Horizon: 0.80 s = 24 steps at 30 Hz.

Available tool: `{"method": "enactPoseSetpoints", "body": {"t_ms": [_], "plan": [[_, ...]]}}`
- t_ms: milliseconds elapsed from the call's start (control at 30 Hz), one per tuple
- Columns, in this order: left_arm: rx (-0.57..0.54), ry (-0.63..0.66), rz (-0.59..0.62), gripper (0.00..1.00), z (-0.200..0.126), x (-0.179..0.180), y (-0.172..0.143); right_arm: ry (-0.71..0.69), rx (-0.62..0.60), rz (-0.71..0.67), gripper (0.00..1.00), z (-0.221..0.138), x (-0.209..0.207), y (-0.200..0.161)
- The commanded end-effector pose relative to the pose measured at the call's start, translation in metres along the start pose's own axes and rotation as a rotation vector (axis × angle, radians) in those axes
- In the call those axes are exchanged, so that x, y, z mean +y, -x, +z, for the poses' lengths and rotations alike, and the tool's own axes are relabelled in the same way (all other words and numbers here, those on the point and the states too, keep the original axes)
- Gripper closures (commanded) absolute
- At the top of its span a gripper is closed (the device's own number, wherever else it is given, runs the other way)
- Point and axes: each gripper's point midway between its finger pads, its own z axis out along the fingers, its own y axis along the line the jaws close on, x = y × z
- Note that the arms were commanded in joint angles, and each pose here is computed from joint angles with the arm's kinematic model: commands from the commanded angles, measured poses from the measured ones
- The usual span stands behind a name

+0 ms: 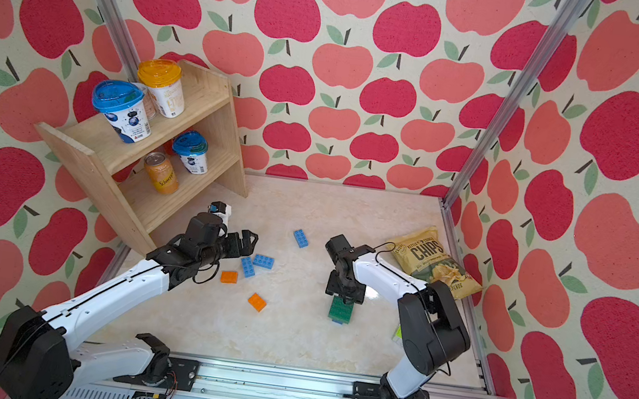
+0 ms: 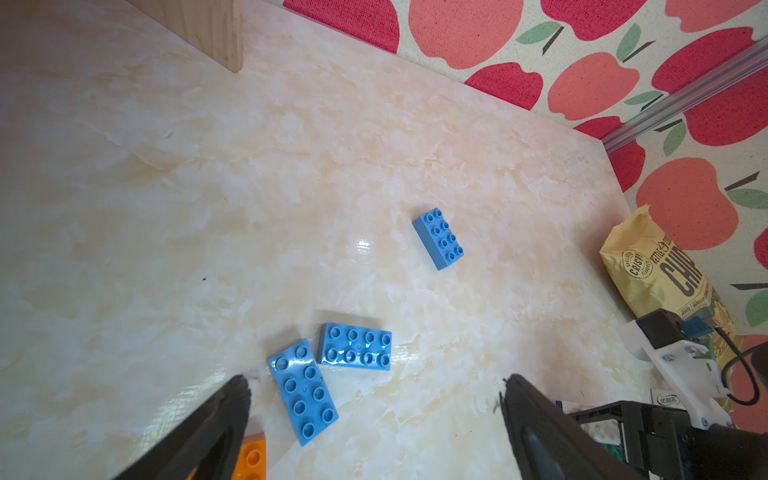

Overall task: Assemble a rectangle with lego
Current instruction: Assemble the lego brick with the lego brick.

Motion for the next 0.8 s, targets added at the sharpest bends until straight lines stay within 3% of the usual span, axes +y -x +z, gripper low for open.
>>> {"method": "enactPoseSetpoints", "body": {"t_ms": [0,200,300,433,567,767], "plan": [[-0.004,-0.006,-0.004,0.03,0.001,-0.003,0.002,0.002,-0.007,0.051,0.5,-0.006,-0.006,-0.002],[-0.005,-0.024,0.012,0.03,0.0,-0.007,0.003,0.001,-0.009,0.076,0.5,-0.008,-0.007,-0.002],[-0.007,-0.095,0.087,0.03,0.0,-0.022,0.001,-0.005,-0.007,0.083,0.49,-0.008,-0.01,-0.002],[-0.11,-0.3,0.34,0.03,-0.014,-0.072,-0.013,0.003,0.001,0.1,0.49,-0.005,-0.014,-0.005],[-0.256,-0.488,0.673,0.03,-0.037,-0.124,-0.052,0.013,0.005,0.109,0.5,-0.005,-0.016,-0.007],[-0.18,-0.625,0.865,0.03,-0.028,-0.156,-0.13,0.015,0.012,0.111,0.5,-0.003,-0.017,-0.009]]}}
